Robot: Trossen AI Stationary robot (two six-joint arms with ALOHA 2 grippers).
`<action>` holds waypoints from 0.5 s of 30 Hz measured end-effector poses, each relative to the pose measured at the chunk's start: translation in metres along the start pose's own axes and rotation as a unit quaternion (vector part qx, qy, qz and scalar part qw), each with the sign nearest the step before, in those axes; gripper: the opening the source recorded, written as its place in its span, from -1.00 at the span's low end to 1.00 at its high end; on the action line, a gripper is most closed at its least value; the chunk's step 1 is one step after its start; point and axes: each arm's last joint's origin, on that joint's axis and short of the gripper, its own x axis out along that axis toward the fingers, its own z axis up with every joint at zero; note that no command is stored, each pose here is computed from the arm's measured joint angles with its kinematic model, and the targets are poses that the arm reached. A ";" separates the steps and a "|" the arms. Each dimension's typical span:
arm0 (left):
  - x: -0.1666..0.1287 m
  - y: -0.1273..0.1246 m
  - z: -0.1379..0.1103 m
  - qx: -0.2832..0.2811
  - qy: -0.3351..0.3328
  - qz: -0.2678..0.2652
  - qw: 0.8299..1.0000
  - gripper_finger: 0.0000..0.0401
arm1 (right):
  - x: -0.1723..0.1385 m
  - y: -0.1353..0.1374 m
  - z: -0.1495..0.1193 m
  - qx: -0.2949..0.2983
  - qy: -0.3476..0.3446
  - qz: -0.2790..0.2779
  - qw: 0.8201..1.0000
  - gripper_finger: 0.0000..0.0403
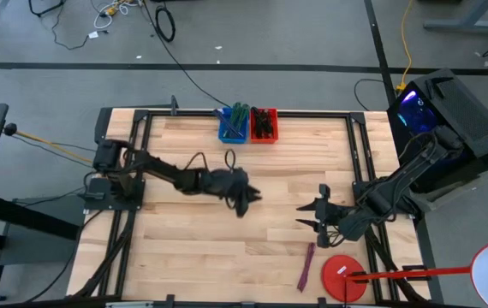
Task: Pick & Place USB Port
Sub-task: Put the pink charger cable into the blue bin
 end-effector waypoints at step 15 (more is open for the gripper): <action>-0.007 -0.050 -0.027 0.038 -0.002 -0.006 0.999 -0.40 | 0.029 0.025 -0.068 0.072 0.139 0.108 0.982 -0.40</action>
